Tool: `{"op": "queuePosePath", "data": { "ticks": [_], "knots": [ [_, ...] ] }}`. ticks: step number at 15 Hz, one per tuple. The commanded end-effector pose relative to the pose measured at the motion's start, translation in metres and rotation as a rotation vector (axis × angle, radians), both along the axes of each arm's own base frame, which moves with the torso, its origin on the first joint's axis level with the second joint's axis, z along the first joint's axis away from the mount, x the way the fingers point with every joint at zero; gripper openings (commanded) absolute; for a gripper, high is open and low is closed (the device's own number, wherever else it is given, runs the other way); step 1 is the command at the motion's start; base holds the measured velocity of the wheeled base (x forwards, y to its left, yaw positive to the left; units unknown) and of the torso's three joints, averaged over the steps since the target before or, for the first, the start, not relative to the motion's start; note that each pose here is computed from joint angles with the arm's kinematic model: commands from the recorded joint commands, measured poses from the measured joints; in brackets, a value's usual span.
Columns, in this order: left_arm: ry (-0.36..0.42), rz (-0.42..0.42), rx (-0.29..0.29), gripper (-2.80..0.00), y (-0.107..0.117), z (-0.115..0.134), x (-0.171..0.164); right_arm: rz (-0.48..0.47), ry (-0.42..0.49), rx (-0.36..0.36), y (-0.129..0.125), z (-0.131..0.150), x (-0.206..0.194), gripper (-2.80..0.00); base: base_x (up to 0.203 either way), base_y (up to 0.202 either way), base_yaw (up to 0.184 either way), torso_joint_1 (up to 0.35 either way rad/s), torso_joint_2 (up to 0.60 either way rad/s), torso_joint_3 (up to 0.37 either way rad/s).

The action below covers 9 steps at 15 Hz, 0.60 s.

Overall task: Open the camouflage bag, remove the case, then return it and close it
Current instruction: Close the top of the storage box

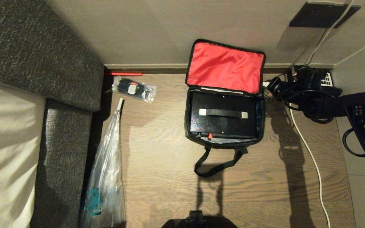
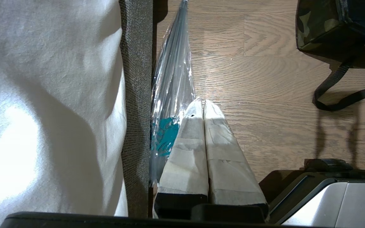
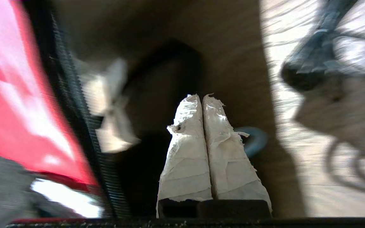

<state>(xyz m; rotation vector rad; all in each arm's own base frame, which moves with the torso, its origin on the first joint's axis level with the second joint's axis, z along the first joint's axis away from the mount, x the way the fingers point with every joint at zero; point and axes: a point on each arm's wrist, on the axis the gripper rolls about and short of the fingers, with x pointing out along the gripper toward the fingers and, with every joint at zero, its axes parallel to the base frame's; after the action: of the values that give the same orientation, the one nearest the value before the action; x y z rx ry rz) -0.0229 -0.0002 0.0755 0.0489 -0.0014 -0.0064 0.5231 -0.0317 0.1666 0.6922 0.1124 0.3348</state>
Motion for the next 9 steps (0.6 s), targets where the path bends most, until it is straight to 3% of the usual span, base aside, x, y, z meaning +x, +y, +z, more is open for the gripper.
{"op": "queuePosePath", "data": {
  "ticks": [1,3,5,9],
  "knots": [
    [0.003,0.0,0.0,-2.8,0.0,0.0,0.0,-0.002,-0.025,-0.075,0.0,0.004,-0.002,-2.8,0.0,0.0,0.0,0.0,0.0,0.0],
    [0.003,0.0,0.002,-2.8,0.0,0.0,0.0,-0.034,0.009,-0.135,-0.001,-0.001,-0.004,-2.8,0.0,0.0,0.0,0.0,0.0,0.0],
    [0.003,0.0,0.002,-2.8,0.0,0.0,0.0,-0.051,0.014,-0.257,-0.008,0.0,-0.007,-2.8,0.0,0.0,0.0,0.0,0.0,0.0],
    [0.003,0.0,0.0,-2.8,0.0,0.0,0.0,-0.065,-0.019,-0.263,-0.01,-0.002,-0.006,-2.8,0.0,0.0,0.0,0.0,0.0,0.0]
  ]
}}
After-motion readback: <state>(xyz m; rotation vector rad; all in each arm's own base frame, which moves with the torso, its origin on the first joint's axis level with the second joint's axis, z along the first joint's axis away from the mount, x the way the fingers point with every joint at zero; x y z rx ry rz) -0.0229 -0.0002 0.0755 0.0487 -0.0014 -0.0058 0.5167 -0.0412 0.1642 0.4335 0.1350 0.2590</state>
